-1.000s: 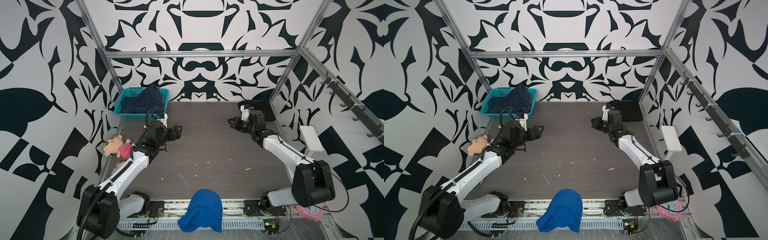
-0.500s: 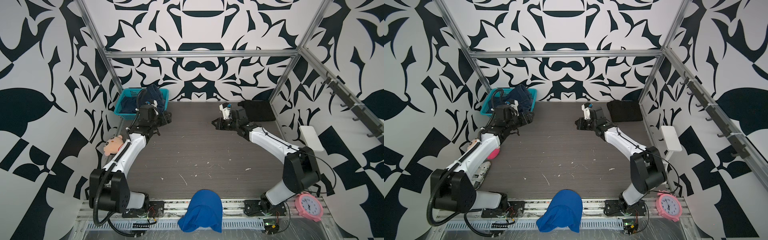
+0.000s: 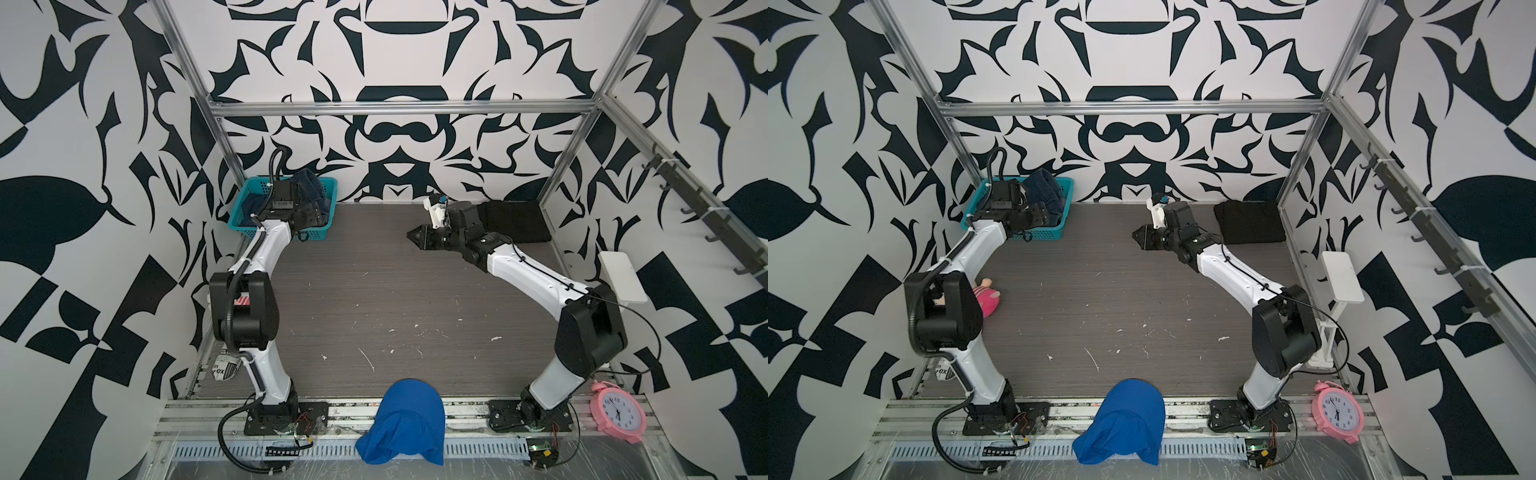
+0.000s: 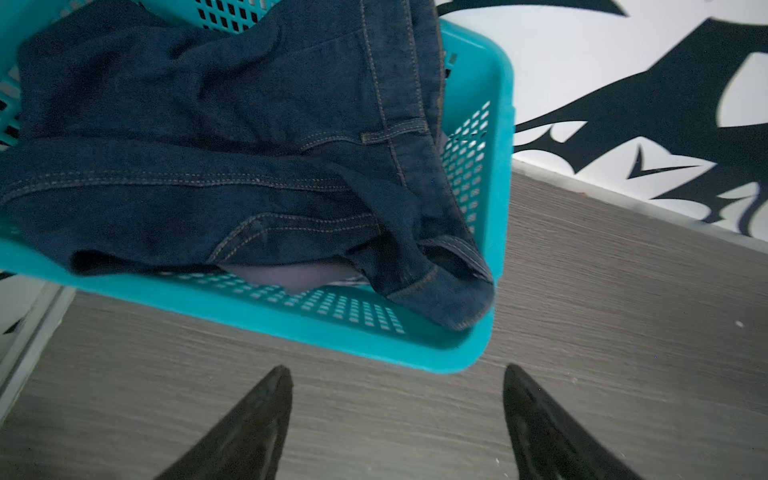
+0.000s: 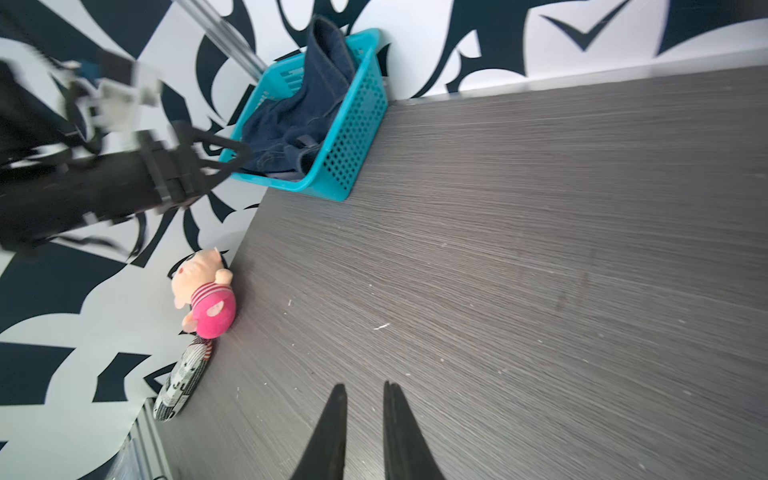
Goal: Fold and stack the skirts
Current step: 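Reach the left gripper into the teal basket while the right draws back, then grasp the blue denim skirt in the basket with the left gripper and lift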
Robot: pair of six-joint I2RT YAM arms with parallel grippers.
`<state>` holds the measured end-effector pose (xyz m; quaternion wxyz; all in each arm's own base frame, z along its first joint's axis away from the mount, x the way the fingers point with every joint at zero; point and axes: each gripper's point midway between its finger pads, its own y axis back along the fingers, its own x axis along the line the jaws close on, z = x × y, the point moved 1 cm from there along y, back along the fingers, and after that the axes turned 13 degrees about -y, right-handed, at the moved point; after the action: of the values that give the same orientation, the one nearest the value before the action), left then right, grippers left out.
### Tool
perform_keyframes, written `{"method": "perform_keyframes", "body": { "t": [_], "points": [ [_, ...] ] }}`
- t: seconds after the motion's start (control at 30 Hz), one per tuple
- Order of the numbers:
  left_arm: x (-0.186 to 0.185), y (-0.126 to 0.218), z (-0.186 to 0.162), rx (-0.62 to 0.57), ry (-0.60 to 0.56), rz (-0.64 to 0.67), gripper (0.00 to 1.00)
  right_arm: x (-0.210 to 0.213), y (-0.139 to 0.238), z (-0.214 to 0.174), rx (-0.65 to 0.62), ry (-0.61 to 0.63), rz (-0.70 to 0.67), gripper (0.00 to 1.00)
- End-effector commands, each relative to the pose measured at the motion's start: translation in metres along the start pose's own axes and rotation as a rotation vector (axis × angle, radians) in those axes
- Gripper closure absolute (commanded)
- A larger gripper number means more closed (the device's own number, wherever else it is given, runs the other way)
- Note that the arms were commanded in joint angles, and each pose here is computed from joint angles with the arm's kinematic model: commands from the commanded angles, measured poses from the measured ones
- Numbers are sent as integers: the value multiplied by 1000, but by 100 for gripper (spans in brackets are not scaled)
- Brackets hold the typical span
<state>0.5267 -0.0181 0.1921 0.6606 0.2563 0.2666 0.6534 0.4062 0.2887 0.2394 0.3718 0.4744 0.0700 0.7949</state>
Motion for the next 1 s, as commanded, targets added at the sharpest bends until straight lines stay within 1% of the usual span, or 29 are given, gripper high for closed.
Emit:
{"method": "perform_keyframes", "body": {
  "t": [0.0,0.17,0.27,0.33,0.4,0.5,0.57,0.67,0.7,0.8,0.87,0.93,0.97],
  "points": [
    [3,-17,3,46,-61,20,18,19,-3,1,14,18,51,79],
    [4,-50,11,106,-100,22,23,16,-3,-3,20,9,38,79],
    [6,-65,12,113,-118,32,23,18,1,-3,13,16,39,79],
    [6,-74,11,125,-128,30,29,19,3,-2,10,19,39,79],
    [7,-82,9,141,-140,29,37,21,4,-1,9,25,43,79],
    [9,-92,6,164,-146,22,54,22,4,0,6,23,47,79],
    [11,-94,6,170,-145,22,74,23,2,-1,12,23,55,78],
    [12,-87,14,149,-145,24,94,22,-4,0,24,15,62,78],
    [12,-83,19,132,-149,28,100,22,-6,1,28,12,64,76],
    [14,-67,38,79,-164,44,100,25,-11,2,44,2,73,70],
    [17,-53,51,44,-171,55,100,25,-14,2,54,-4,72,63],
    [19,-35,68,0,-174,65,100,26,-15,4,55,-9,73,46],
    [21,-27,75,-20,-174,69,100,26,-16,5,57,-11,71,35]
  ]
}}
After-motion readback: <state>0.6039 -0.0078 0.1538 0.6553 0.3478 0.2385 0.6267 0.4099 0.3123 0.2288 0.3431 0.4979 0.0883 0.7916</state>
